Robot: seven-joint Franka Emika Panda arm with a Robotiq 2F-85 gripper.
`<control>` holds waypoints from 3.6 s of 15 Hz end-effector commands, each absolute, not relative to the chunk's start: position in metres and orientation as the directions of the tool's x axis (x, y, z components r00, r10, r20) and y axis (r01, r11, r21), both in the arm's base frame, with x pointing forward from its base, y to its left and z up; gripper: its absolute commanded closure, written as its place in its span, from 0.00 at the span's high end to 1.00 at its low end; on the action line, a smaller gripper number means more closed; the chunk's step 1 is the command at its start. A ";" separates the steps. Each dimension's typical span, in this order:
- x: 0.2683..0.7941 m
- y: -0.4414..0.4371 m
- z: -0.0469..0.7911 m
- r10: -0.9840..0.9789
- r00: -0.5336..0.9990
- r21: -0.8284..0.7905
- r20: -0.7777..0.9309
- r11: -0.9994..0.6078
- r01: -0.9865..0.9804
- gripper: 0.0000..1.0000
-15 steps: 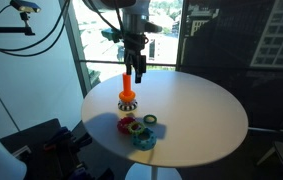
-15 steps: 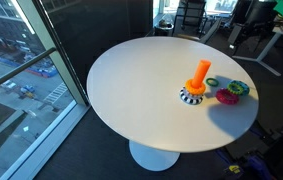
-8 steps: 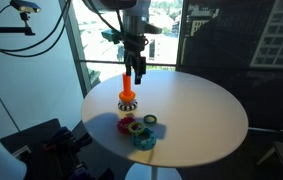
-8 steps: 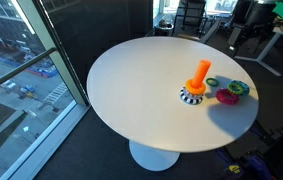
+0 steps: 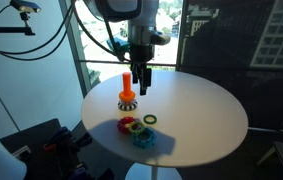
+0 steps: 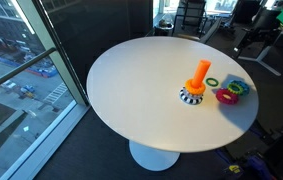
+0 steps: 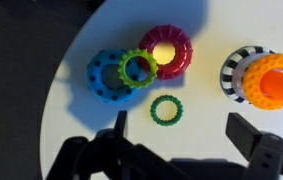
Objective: Put the yellow ring through the pole
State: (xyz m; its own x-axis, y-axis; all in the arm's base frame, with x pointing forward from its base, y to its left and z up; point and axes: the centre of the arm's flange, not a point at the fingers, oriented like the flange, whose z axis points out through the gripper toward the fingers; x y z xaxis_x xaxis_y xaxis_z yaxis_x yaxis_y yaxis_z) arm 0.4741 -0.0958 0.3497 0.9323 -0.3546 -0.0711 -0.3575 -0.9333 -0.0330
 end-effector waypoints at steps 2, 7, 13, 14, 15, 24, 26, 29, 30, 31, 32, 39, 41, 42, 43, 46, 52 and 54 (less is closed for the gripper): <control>0.465 -0.110 0.314 -0.366 0.929 -0.053 -0.051 -0.928 -0.368 1.00; 0.456 -0.107 0.272 -0.354 0.935 -0.002 -0.037 -0.935 -0.354 1.00; 0.447 -0.106 0.240 -0.327 0.944 0.072 -0.050 -0.944 -0.323 1.00; 0.446 -0.107 0.238 -0.328 0.943 0.079 -0.058 -0.943 -0.323 1.00; 0.445 -0.109 0.236 -0.330 0.942 0.086 -0.064 -0.942 -0.324 1.00; 0.440 -0.116 0.216 -0.339 0.937 0.115 -0.087 -0.937 -0.329 1.00; 0.441 -0.115 0.214 -0.339 0.937 0.110 -0.085 -0.938 -0.329 1.00; 0.442 -0.112 0.211 -0.336 0.939 0.104 -0.077 -0.939 -0.328 1.00; 0.443 -0.111 0.211 -0.336 0.939 0.101 -0.073 -0.939 -0.328 1.00; 0.443 -0.111 0.210 -0.335 0.940 0.099 -0.070 -0.940 -0.327 1.00; 0.444 -0.110 0.210 -0.334 0.940 0.096 -0.067 -0.940 -0.327 1.00; 0.447 -0.099 0.206 -0.319 0.946 0.087 -0.060 -0.946 -0.313 1.00; 0.448 -0.097 0.204 -0.315 0.947 0.089 -0.060 -0.947 -0.309 1.00; 0.448 -0.097 0.204 -0.315 0.947 0.088 -0.061 -0.947 -0.309 1.00; 0.448 -0.096 0.203 -0.315 0.947 0.088 -0.063 -0.947 -0.309 1.00; 0.448 -0.094 0.199 -0.314 0.947 0.090 -0.067 -0.947 -0.307 1.00; 0.447 -0.094 0.193 -0.315 0.946 0.095 -0.076 -0.947 -0.308 1.00; 0.447 -0.094 0.192 -0.318 0.945 0.094 -0.080 -0.946 -0.311 1.00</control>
State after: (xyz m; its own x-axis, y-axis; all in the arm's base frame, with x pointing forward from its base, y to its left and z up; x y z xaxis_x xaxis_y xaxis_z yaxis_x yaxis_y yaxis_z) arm 0.4453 -0.0959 0.1944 0.9504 -0.2962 -0.0944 -0.2871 -0.9527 0.0995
